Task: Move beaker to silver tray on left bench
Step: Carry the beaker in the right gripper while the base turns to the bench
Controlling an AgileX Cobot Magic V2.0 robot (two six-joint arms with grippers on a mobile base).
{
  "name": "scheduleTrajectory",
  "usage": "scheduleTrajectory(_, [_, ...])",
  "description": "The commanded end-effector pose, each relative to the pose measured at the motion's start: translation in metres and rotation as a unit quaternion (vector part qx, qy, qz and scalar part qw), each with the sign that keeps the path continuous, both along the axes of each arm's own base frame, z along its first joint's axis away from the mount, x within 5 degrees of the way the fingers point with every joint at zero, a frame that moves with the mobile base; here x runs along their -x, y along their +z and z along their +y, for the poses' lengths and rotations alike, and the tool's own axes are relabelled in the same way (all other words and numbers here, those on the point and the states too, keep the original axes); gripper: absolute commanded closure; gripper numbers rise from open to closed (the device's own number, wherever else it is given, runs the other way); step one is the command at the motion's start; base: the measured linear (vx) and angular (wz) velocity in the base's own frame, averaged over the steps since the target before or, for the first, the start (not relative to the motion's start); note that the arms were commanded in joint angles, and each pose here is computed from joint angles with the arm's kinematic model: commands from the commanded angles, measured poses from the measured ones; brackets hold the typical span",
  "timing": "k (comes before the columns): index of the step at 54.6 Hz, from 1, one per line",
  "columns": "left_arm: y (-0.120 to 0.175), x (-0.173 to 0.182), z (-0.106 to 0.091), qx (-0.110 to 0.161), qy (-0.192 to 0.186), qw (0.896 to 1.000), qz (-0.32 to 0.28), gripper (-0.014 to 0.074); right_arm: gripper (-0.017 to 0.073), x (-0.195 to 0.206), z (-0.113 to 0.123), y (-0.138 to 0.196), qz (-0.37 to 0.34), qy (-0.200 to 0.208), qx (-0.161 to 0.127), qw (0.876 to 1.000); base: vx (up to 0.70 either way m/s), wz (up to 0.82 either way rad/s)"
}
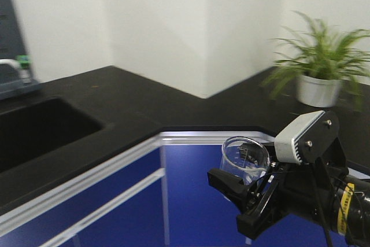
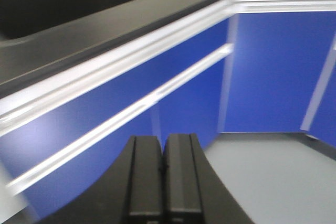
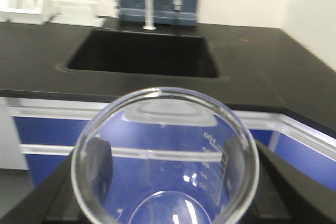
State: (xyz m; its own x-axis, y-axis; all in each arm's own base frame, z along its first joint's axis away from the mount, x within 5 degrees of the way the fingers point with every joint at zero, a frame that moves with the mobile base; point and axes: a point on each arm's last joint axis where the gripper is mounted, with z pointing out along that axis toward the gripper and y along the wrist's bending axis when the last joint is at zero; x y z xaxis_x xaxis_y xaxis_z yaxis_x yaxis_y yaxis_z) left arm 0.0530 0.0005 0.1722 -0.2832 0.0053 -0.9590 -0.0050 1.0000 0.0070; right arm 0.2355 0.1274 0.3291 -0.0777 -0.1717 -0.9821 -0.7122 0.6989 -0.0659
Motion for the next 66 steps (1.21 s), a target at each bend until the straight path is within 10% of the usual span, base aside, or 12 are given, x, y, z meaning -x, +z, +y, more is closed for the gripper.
scheduleTrajectory(1, [-0.0030,-0.0016,-0.0003,0.001,-0.002,0.999,-0.033,0.0592,0.0566,0.0040,-0.0001,0.0204,-0.027,0.007,-0.027,0.999,0.02,0.88])
scheduleTrajectory(66, [-0.0030,-0.0016,-0.0003,0.001,-0.002,0.999,-0.033,0.0592,0.0566,0.0040,-0.0002,0.0204,-0.026,0.006,-0.027,0.999,0.15,0.76])
